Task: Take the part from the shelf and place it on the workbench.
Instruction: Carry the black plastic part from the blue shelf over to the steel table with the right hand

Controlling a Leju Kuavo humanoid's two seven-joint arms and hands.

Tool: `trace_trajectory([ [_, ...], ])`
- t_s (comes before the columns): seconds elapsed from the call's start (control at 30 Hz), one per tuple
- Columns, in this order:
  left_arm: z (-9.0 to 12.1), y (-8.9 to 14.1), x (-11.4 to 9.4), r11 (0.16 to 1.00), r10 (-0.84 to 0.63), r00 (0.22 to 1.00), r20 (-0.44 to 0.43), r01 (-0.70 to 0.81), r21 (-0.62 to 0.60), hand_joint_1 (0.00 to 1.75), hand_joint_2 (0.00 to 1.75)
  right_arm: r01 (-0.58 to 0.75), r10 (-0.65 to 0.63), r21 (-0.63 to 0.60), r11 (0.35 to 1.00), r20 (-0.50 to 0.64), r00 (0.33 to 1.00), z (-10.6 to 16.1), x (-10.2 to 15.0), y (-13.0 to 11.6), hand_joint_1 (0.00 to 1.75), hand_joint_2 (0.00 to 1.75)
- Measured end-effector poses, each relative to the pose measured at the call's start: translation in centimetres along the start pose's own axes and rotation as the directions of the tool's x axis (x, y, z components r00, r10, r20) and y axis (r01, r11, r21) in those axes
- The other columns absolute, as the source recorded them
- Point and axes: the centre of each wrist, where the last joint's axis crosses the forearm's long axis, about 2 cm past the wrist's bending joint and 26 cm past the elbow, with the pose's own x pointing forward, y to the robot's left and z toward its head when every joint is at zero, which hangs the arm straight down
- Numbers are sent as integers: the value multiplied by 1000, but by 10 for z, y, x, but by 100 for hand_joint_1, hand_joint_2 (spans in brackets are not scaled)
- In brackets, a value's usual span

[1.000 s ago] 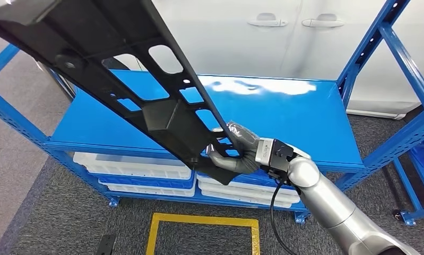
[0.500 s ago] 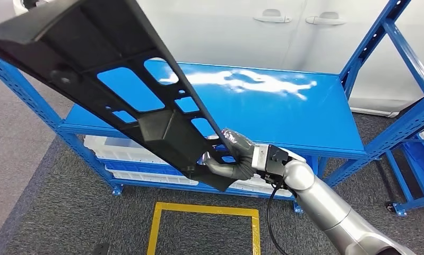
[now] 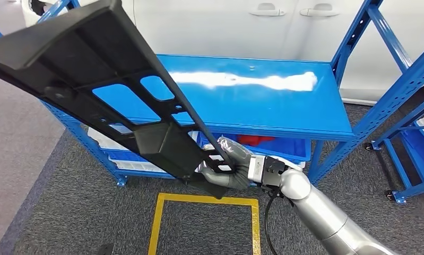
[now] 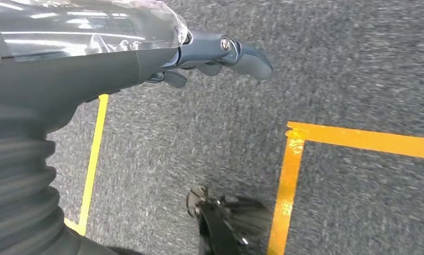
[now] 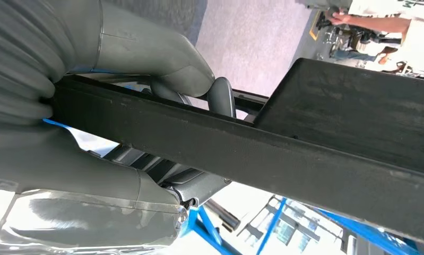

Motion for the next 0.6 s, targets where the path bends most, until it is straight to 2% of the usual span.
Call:
trace_trajectory([
  [0.47, 0, -3, 3, 998, -49, 999, -3, 49, -28, 0, 175, -10, 8, -66, 998, -42, 999, 33, -6, 2, 155, 175],
  [0.6, -1, -7, 11, 996, -81, 997, 5, 81, -42, 0, 175, -38, 33, -102, 994, -50, 998, 44, -2, -7, 155, 175],
])
